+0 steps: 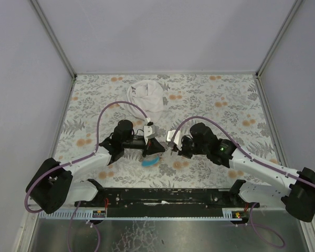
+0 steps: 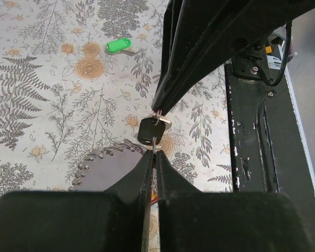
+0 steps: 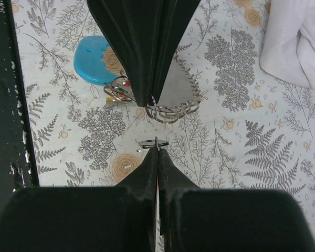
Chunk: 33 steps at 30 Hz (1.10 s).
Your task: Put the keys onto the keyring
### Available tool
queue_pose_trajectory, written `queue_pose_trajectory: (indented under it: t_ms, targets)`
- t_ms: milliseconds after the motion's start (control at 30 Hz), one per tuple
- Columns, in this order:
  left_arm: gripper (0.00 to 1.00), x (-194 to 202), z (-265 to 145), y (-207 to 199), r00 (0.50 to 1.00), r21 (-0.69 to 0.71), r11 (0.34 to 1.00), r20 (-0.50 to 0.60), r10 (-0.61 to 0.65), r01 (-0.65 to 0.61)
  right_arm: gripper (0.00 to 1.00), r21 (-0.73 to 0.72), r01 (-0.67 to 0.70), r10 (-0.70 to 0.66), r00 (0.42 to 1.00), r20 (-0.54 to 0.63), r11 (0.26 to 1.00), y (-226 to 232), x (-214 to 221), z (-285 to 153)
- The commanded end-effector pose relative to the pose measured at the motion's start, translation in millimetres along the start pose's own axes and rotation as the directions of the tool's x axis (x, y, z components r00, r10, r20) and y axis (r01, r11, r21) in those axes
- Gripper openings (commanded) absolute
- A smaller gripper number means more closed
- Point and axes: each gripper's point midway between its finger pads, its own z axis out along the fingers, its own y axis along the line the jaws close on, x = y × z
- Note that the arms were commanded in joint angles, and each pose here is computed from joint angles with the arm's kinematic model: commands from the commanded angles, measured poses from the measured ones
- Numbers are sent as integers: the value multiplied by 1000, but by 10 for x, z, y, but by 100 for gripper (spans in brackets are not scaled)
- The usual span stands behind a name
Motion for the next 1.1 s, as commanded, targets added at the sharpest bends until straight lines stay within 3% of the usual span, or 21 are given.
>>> queue_pose_trajectory:
  t_ms: [0,1067]
  targets:
    - [0,-191,41,26,996,9,997,48,72,-72,0,-33,46,-43,995,94,998,-4,-281,20]
    - [0,-220,16,39,994,-18,996,64,90,-89,0,-17,-12,14,996,85,1000,-38,-260,96]
